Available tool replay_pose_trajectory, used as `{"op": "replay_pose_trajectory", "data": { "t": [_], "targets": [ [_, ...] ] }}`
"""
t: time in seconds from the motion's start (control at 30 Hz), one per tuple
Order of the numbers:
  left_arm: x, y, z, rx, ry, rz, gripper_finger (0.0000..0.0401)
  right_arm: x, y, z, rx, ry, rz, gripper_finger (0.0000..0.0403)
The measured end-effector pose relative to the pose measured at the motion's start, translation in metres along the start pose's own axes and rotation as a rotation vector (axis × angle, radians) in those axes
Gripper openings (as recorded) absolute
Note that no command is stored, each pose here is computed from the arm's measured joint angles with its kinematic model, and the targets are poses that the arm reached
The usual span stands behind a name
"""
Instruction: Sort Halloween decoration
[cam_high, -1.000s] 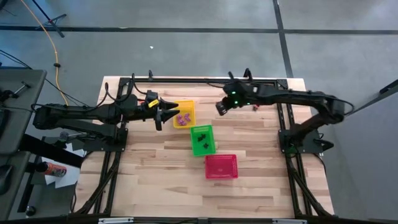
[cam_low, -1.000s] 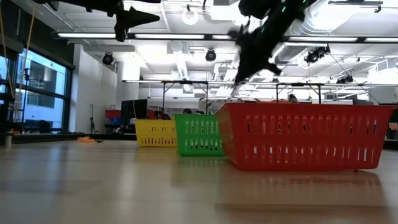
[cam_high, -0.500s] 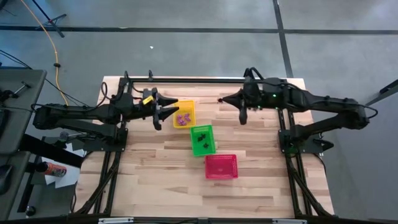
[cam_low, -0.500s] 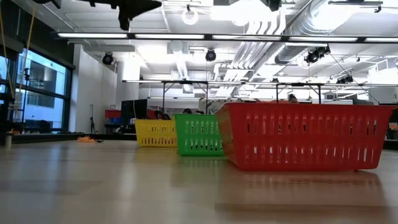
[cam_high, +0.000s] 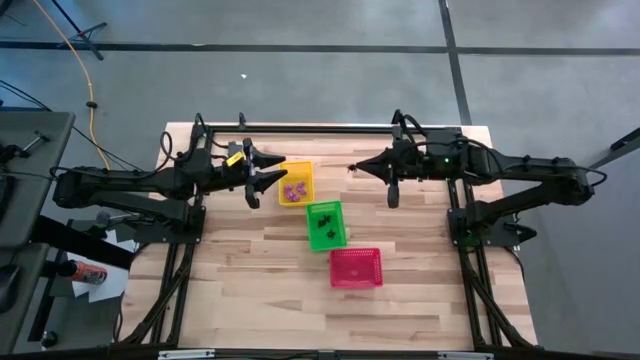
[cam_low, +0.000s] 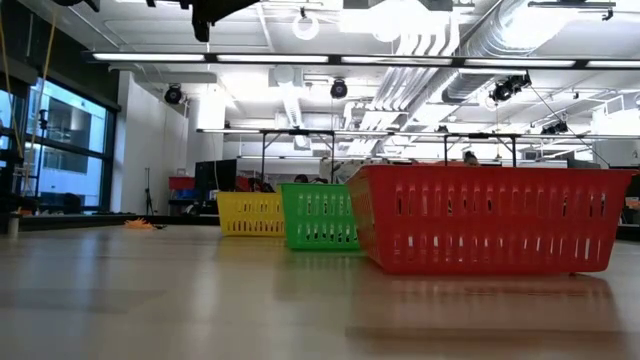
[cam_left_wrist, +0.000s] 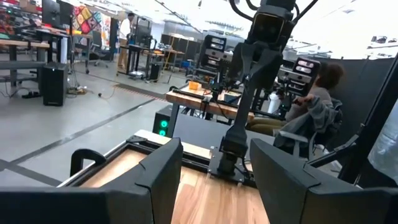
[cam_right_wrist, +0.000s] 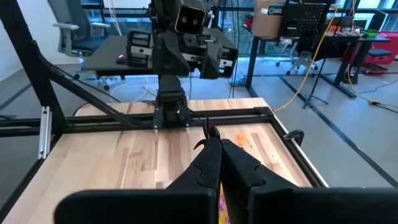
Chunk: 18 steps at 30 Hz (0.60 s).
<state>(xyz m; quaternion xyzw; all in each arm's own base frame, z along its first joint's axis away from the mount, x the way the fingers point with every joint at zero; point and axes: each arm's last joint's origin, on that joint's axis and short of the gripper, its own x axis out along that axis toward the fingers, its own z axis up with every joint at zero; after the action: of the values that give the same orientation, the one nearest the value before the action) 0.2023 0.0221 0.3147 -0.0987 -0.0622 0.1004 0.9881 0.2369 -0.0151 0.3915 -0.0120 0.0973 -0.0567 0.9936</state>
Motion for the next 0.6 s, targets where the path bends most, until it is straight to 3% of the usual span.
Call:
{"op": "replay_pose_trajectory", "data": {
  "t": [0.37, 0.5, 0.6],
  "targets": [
    [0.000, 0.001, 0.000, -0.001, -0.005, 0.026, 0.0179, 0.002, 0.000, 0.004, 0.002, -0.050, -0.001, 0.0000],
    [0.000, 0.003, 0.001, -0.007, -0.019, 0.096, 0.0179, 0.019, 0.001, 0.006, 0.004, -0.109, -0.003, 0.0000],
    [0.000, 0.003, 0.001, -0.007, -0.024, 0.119, 0.0179, 0.042, 0.003, -0.004, 0.001, -0.066, 0.009, 0.0000]
  ]
}}
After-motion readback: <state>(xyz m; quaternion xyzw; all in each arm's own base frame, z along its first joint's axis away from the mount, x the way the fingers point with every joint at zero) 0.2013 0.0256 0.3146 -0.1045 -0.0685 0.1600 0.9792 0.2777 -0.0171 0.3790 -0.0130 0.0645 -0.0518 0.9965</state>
